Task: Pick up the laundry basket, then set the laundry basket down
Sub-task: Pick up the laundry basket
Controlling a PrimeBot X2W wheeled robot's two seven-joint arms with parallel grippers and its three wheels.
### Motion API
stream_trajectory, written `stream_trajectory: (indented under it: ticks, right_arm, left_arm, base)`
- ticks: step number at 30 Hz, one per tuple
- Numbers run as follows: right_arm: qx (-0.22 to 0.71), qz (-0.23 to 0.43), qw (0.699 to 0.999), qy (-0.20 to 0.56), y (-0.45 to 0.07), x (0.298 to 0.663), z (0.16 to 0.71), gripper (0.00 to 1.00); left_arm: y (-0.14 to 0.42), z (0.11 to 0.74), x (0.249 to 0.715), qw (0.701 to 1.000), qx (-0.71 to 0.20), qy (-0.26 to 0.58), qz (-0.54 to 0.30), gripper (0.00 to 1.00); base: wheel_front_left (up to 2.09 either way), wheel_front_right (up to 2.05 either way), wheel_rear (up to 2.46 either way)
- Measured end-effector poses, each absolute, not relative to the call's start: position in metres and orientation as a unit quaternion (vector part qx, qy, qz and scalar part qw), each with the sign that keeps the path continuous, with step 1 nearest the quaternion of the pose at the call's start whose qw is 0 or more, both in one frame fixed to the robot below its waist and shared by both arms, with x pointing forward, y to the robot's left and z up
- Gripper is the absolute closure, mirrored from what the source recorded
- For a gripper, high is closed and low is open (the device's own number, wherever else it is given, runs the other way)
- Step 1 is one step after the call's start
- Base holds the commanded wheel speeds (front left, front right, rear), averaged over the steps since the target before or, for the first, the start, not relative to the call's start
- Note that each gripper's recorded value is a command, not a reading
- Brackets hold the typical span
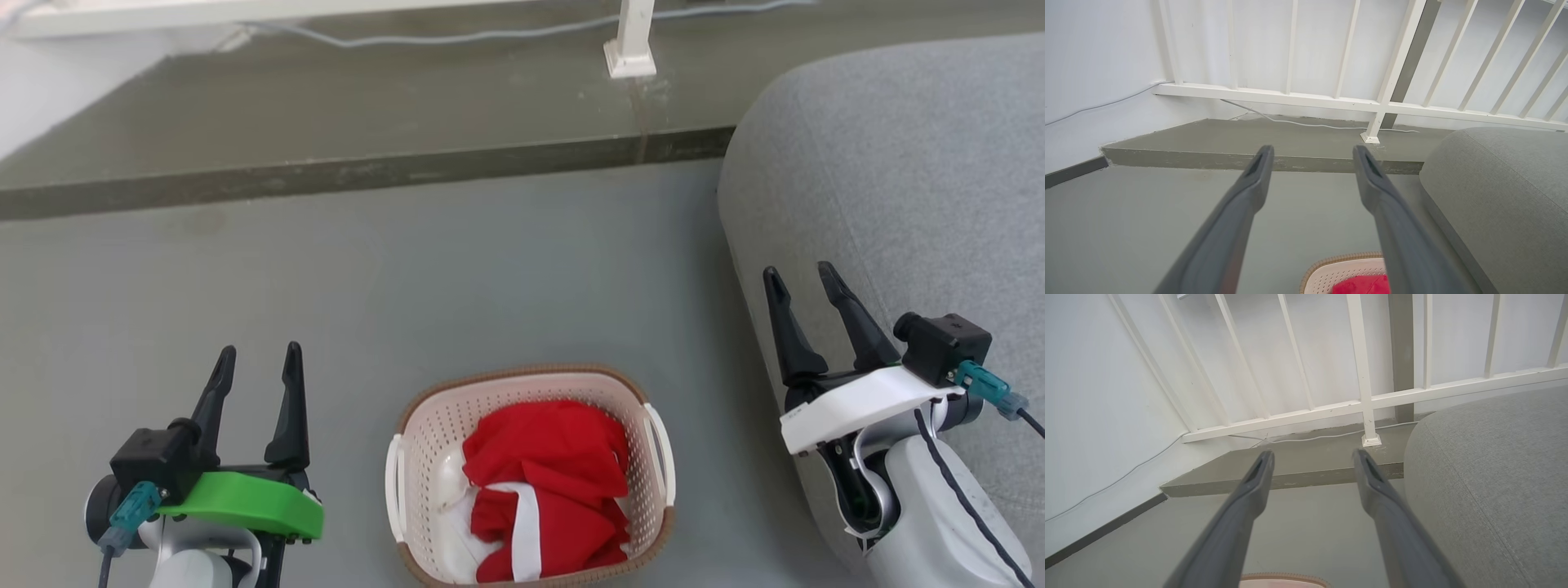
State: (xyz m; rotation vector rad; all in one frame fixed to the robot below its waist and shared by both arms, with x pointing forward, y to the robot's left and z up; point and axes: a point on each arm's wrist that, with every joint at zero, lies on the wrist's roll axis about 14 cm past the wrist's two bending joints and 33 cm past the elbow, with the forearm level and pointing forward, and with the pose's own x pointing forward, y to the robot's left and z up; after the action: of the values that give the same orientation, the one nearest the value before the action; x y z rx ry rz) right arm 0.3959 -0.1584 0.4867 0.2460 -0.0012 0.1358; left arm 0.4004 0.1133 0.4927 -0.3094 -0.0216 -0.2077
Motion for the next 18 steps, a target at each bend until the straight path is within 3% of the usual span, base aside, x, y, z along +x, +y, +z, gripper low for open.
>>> stream_trajectory:
  ticks: [18]
  right_arm:
    - [0.134,0.050,0.983,0.117,-0.158,0.409,0.403,0.00]
  left_arm:
    - [0.084,0.405,0.417,0.971,-0.162,0.114,-0.132,0.00]
  base:
    - [0.00,0.00,0.00]
